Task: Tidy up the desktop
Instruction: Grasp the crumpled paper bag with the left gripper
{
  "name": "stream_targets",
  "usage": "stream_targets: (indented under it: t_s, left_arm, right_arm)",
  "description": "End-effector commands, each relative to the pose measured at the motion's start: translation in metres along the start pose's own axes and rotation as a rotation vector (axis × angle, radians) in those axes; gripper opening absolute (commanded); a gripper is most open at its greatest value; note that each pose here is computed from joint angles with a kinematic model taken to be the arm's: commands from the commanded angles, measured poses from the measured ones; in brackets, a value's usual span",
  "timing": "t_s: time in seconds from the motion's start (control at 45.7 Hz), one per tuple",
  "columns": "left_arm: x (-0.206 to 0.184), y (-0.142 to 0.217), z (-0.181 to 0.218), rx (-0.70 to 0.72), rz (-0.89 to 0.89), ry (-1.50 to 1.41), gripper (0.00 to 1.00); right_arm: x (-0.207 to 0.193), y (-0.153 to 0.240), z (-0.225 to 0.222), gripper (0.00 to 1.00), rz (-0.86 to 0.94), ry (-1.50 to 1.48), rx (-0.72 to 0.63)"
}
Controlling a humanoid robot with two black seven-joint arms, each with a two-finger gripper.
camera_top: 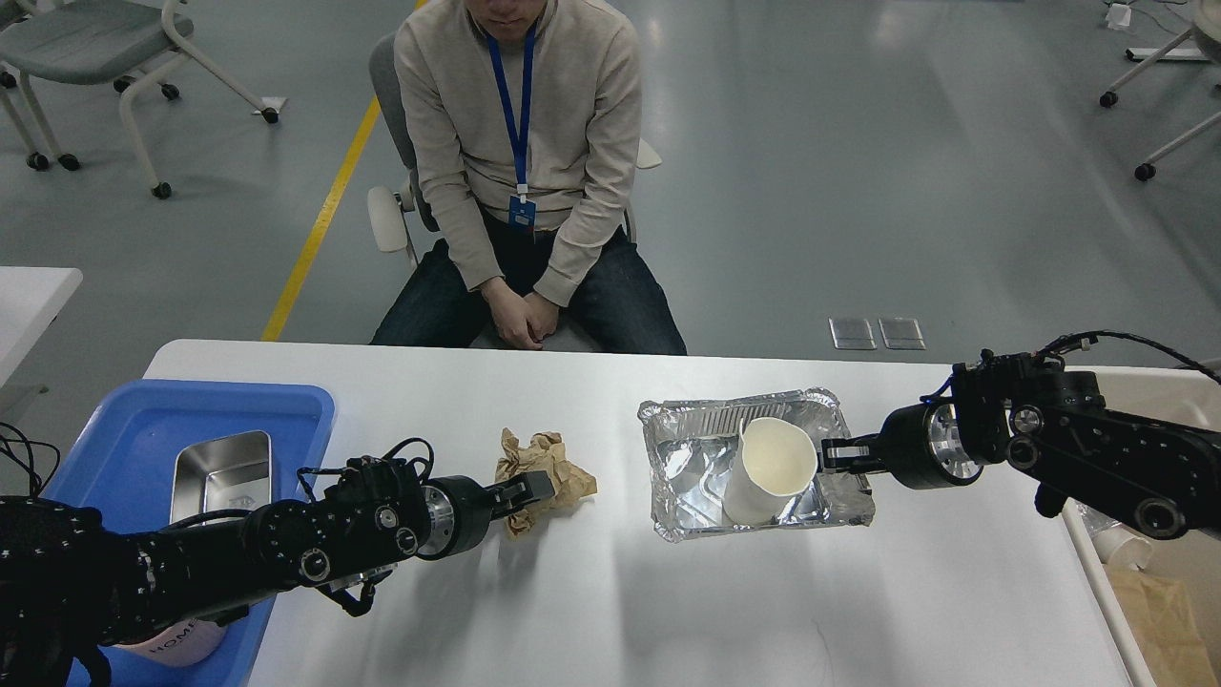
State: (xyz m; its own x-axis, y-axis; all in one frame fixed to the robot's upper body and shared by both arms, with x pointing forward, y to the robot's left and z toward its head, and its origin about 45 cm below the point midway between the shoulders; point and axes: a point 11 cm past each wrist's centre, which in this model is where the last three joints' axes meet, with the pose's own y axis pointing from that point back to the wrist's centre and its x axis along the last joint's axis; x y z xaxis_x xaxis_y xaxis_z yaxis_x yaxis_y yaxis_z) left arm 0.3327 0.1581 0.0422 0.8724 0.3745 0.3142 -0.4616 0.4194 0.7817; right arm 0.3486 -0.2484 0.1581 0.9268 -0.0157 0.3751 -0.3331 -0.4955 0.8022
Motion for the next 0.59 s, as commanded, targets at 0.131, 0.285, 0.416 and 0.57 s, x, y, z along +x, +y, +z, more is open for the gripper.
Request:
stream_targets:
  t_s: [0.131,0.285,0.416,0.57]
  left_arm:
    - [-0.003,0.000,-0.003,0.002,-0.009,-0.007,0.20]
    - [-0.001,0.001,0.002,-0.029,-0.007,-0.009,0.00]
    - [0.004,0.003,0.003,-0.034,-0.002,-0.013,0.00]
    - [0.015,0.015,0.010,-0.048,0.000,-0.012,0.00]
  right_arm:
    - [0.000,0.000,-0.001,0.00,-0.001,0.001,0.001]
    - [0.000,0.000,-0.001,0.00,-0.001,0.001,0.001]
    - [0.000,0.000,-0.001,0.00,0.001,0.001,0.002]
    - [0.000,0.001,0.000,0.00,0.001,0.001,0.001]
